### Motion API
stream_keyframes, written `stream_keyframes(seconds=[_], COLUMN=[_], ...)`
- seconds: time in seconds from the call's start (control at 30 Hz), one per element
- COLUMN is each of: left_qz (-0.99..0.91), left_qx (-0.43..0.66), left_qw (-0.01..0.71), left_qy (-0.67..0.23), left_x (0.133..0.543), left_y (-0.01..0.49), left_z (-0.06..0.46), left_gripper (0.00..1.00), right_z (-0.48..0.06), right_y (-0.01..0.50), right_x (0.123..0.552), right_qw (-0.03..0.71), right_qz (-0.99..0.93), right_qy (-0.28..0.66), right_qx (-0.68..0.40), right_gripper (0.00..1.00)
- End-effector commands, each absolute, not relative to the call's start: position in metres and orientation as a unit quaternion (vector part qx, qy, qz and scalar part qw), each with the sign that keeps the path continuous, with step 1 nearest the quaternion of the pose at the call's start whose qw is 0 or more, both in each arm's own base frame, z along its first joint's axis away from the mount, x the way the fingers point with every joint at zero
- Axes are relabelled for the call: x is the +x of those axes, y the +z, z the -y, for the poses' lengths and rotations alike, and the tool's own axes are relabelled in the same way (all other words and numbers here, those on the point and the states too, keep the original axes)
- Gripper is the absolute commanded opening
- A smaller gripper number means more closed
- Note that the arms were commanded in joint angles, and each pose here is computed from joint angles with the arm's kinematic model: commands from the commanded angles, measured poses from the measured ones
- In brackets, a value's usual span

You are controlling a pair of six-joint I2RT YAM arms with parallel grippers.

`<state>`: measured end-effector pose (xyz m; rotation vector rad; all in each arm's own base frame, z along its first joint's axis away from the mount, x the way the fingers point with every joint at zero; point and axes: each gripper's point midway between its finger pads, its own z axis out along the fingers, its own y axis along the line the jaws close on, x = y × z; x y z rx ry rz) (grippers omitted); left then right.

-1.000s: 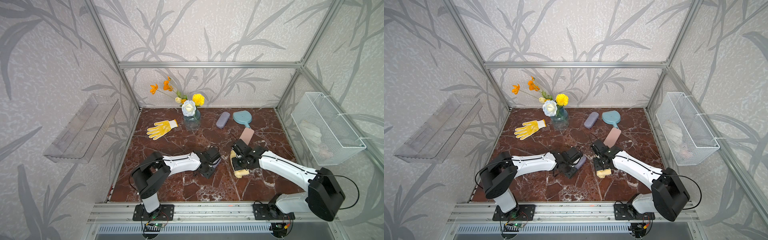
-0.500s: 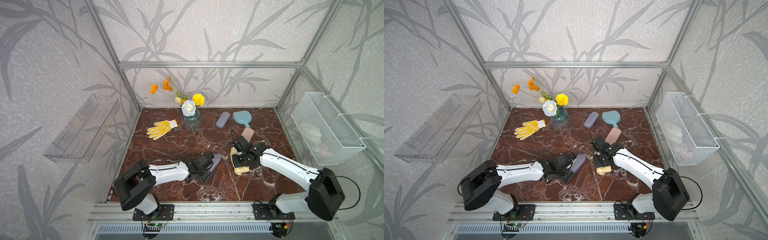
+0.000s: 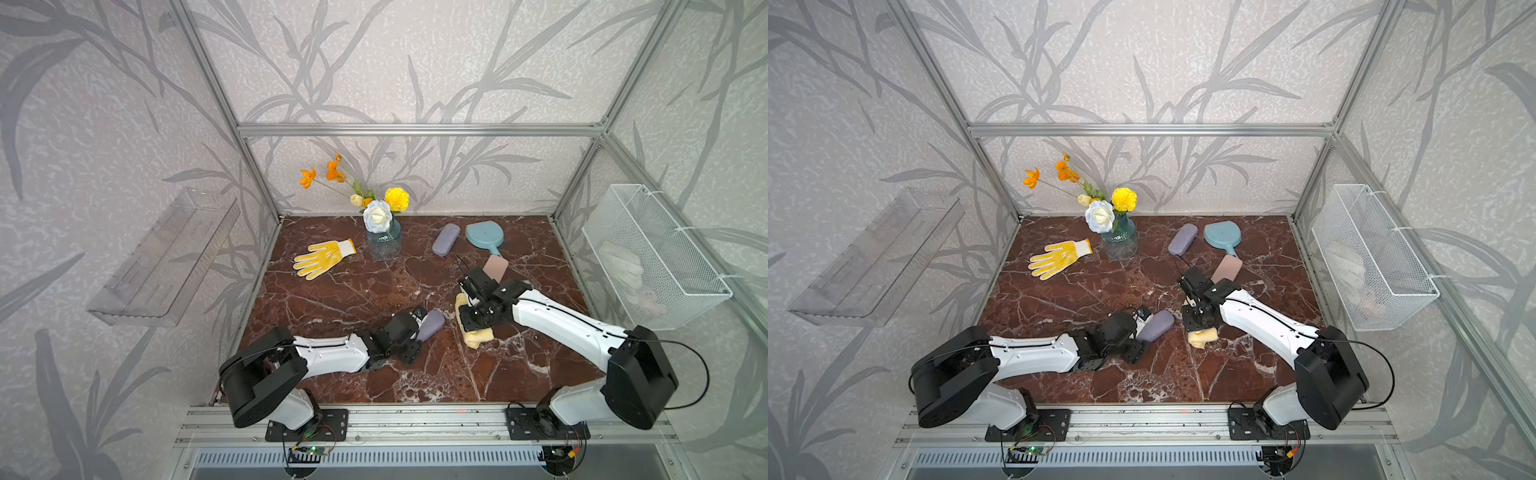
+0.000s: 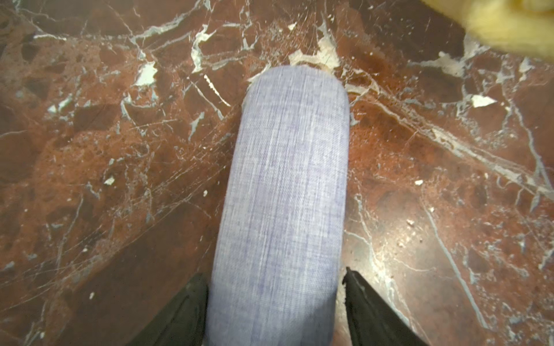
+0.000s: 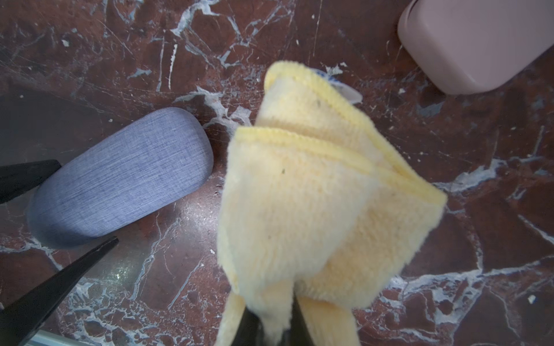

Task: Wipe the eyeglass case
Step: Wipe the dirt from the eyeglass case.

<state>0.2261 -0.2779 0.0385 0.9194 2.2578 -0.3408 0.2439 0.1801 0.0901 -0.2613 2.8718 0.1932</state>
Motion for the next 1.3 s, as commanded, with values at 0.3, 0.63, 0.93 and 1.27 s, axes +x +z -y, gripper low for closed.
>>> stream_keyframes(seconds=[0.3,0.63,0.93,1.27], left_qz=[-0.835,-0.812,-0.811,-0.806], left_qx=[0.393,0.412,0.412,0.414], left_qw=[0.346,0.360,0.361,0.371], left_qy=[-0.168,-0.202,-0.206,-0.204], left_x=[0.211,0.196,0.192,0.193], left_y=[0.036,0.038,0.035,0.038], left_z=[0.283,0.281,0.277,0.278], left_gripper=[0.58,0.57,0.51,0.46], right_z=[-0.228,-0.306,-0.199,-0.261], right_y=[0.101,0.077,0.044,0.114], right_x=[0.232,0.211,0.249,0.236], right_qw=[0.101,0.024,0.049,0.095], right_qz=[-0.982,-0.969,-0.995,-0.977], right_qy=[0.128,0.238,0.010,0.150], right_qx=[-0.098,-0.067,-0.087,-0.120], right_gripper=[0.02,0.00,0.00,0.00])
